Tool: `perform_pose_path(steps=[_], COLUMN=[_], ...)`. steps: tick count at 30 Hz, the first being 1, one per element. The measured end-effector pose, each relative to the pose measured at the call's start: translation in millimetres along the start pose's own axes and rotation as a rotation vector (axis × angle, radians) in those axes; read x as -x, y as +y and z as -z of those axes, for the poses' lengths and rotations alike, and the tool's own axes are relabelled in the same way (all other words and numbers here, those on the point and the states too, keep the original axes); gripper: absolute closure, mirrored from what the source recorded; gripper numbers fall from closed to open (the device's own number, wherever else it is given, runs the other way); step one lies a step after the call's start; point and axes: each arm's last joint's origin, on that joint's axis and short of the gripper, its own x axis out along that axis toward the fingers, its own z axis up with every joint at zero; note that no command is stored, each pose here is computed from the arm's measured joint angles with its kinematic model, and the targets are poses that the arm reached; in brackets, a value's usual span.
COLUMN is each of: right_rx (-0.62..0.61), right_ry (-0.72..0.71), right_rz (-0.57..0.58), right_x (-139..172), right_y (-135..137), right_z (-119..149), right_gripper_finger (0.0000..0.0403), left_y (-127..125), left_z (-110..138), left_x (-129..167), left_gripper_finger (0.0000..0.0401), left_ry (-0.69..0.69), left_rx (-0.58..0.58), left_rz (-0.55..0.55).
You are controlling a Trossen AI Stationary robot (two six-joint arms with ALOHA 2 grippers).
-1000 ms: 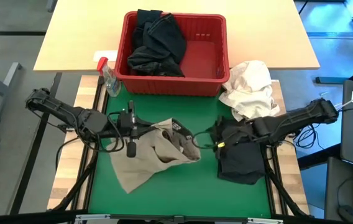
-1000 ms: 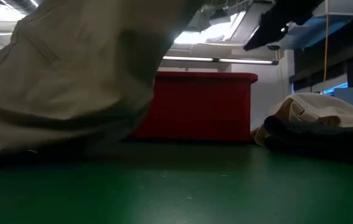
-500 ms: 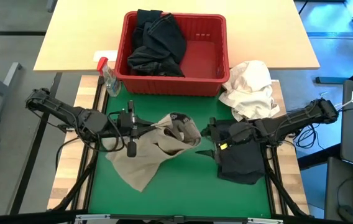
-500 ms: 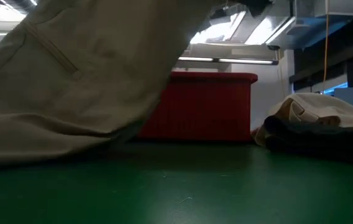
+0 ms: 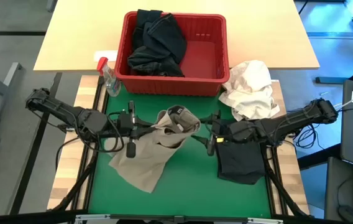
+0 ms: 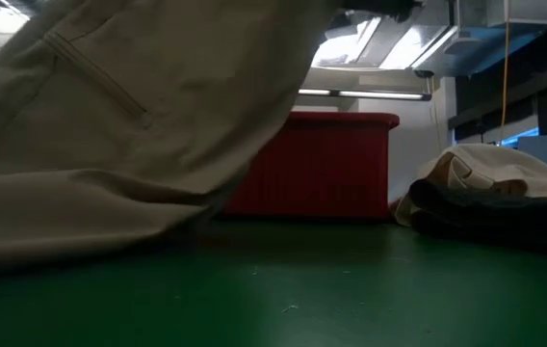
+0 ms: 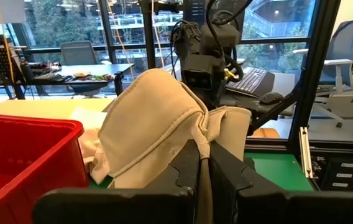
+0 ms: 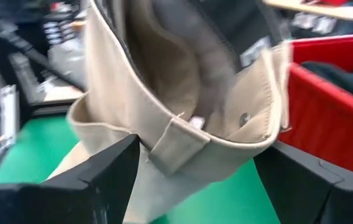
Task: Fold Laundry from Bin
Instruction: Fold the brown shorts
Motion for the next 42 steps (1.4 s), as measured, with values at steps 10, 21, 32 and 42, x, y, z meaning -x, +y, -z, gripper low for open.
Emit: perform_pose_path(steps=[10,21,32,42], right_rx=[-0.054,-0.091,0.053,0.109], right_ry=[-0.021,-0.208,-0.221,-0.182], right_rz=[0.090,-0.243,-0.335,-0.308], right_x=[-18,-47,-32,31], right_y=[-17,-38,-32,-10], right_z=[1,-11,-18,-38], right_gripper_finger=[0.0095,0.0158,0.0379,0.0384], left_y=[-4,-6,-3,-7], left_z=[0,0,-2,-4], left_x=[2,3,10,20], left_gripper_finger=[0.0388,0.0388,0.0388,0.0388], left_ry=[0.001,0.002,-0.005,-0.027], left_rx=[-0.017,-0.039,-0.094,-0.036], left_rz=[0.023,0.032,-0.162,-0.253])
